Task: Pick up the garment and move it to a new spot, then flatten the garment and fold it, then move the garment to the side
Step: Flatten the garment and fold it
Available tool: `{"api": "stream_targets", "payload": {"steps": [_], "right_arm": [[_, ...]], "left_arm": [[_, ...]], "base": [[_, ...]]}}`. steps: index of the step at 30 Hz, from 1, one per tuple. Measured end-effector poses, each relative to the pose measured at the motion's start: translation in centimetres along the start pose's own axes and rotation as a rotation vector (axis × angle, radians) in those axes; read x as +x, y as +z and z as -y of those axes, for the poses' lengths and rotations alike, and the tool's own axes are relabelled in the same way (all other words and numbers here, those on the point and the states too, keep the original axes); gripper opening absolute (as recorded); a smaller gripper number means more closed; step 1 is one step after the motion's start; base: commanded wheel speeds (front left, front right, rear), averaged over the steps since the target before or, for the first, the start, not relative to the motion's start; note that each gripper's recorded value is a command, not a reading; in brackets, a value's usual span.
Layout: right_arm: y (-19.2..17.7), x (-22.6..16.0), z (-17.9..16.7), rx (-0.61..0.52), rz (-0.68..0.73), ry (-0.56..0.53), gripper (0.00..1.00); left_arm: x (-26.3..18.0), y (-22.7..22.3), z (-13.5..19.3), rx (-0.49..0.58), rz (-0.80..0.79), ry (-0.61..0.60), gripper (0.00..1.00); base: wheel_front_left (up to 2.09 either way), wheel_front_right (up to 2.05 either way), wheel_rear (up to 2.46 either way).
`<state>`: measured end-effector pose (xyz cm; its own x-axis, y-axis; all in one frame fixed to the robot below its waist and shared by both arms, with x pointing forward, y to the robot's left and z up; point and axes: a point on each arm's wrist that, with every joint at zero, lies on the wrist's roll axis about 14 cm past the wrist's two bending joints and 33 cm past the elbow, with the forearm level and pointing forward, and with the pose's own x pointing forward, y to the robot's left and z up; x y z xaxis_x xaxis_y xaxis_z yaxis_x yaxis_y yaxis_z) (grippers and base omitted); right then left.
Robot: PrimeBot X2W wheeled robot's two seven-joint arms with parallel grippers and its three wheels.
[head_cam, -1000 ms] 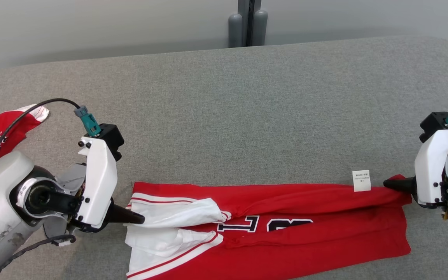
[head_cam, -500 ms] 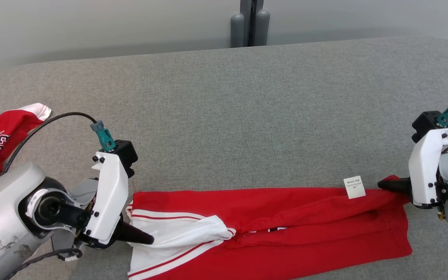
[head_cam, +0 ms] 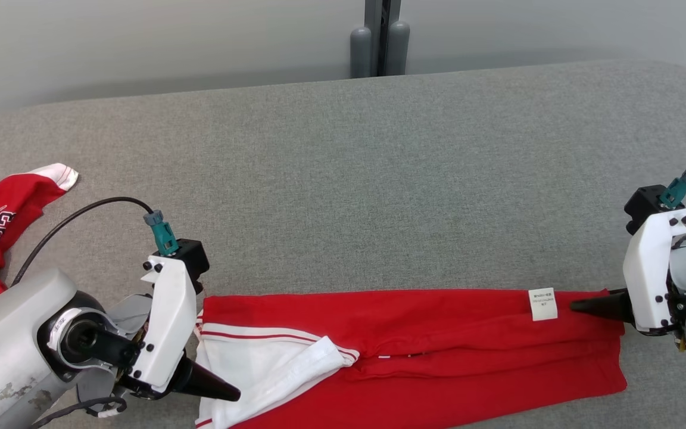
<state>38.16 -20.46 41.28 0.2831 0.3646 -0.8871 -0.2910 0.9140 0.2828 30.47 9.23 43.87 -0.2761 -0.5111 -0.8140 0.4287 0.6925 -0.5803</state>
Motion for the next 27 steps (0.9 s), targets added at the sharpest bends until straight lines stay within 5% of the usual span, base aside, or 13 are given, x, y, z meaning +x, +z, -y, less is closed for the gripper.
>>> {"api": "stream_targets", "payload": {"steps": [9,19,27], "right_arm": [[0.6,-2.6,-0.1,-0.033,0.089,-0.025,1.00],[7.3,-8.8,-1.2,-0.058,0.642,-0.030,1.00],[9.6,-12.5,0.2,-0.032,1.061,-0.095,1.00]], "left_arm": [[-1.0,0.2,0.7,0.020,0.093,0.024,1.00],[-6.5,5.1,2.7,0.143,0.584,0.059,1.00],[-12.8,7.4,0.7,0.199,1.075,0.227,1.00]], "base": [[0.00,0.00,0.00],[0.00,0.00,0.00],[0.00,0.00,0.00]]}}
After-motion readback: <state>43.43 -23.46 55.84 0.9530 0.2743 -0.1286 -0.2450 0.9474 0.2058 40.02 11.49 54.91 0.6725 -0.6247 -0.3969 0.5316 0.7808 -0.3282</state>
